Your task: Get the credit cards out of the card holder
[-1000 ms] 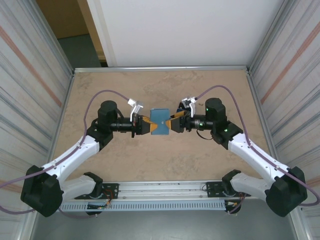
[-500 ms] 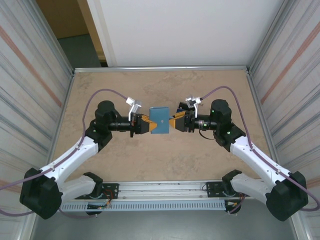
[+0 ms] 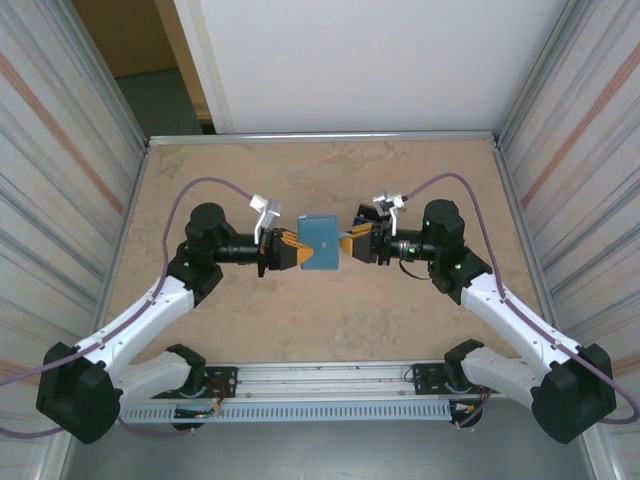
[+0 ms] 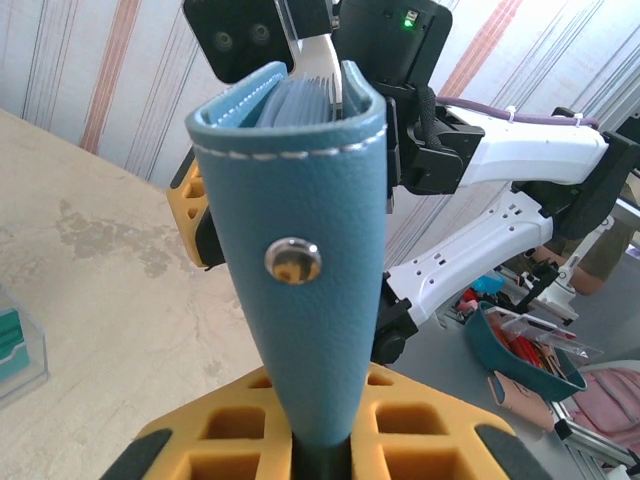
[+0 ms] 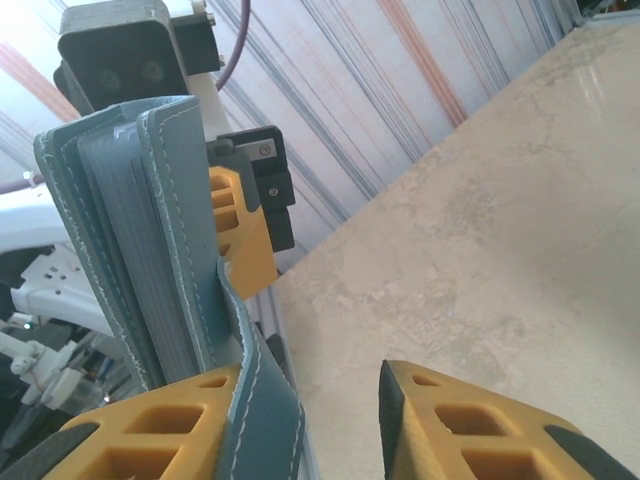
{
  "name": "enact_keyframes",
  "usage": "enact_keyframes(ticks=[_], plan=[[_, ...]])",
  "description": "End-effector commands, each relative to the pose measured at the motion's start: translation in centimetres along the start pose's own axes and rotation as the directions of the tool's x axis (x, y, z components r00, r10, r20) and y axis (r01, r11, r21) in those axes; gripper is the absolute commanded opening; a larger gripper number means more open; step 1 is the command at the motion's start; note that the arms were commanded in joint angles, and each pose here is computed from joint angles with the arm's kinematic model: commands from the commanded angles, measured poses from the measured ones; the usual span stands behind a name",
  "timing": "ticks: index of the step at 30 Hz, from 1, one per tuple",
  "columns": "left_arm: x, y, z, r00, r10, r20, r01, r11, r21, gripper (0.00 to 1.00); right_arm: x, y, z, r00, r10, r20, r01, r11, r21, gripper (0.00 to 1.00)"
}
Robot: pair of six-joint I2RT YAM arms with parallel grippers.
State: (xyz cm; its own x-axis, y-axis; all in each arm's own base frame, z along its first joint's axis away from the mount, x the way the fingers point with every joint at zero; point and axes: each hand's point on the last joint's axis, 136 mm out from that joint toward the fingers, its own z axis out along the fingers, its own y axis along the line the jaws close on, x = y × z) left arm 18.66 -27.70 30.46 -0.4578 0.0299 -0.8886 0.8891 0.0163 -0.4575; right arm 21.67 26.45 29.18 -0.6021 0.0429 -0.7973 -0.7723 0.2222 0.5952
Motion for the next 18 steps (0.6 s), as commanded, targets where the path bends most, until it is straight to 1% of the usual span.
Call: enact_keyframes(ticks=[1, 3, 9, 11, 18], plan=[[-0.8, -1.2, 0.0, 0.997, 0.07, 0.016, -0.071, 0.997, 0.037, 0.0, 0.0, 1.1, -0.3, 1.0, -0.013, 0.004, 0.013, 0.999, -0.039, 0.42], [-0.8, -1.1, 0.0, 0.998, 0.067, 0.014, -0.068, 0.997, 0.036, 0.0, 0.1, 1.3, -0.2, 1.0, -0.017, 0.0, 0.017, 0.999, -0.049, 0.43], [-0.6, -0.7, 0.1, 0.999, 0.052, 0.01, -0.053, 0.998, 0.028, 0.0, 0.3, 1.9, 0.0, 1.0, -0.028, -0.01, 0.027, 0.997, -0.074, 0.43], [-0.5, -0.5, 0.2, 0.999, 0.045, 0.005, -0.045, 0.999, 0.027, 0.0, 0.0, 3.0, -0.4, 0.998, -0.056, 0.006, 0.056, 0.994, -0.091, 0.43], [-0.2, -1.1, 0.7, 0.998, 0.054, -0.009, -0.054, 0.996, 0.068, 0.0, -0.1, 3.2, 0.0, 0.998, -0.063, 0.003, 0.063, 0.994, -0.091, 0.43]])
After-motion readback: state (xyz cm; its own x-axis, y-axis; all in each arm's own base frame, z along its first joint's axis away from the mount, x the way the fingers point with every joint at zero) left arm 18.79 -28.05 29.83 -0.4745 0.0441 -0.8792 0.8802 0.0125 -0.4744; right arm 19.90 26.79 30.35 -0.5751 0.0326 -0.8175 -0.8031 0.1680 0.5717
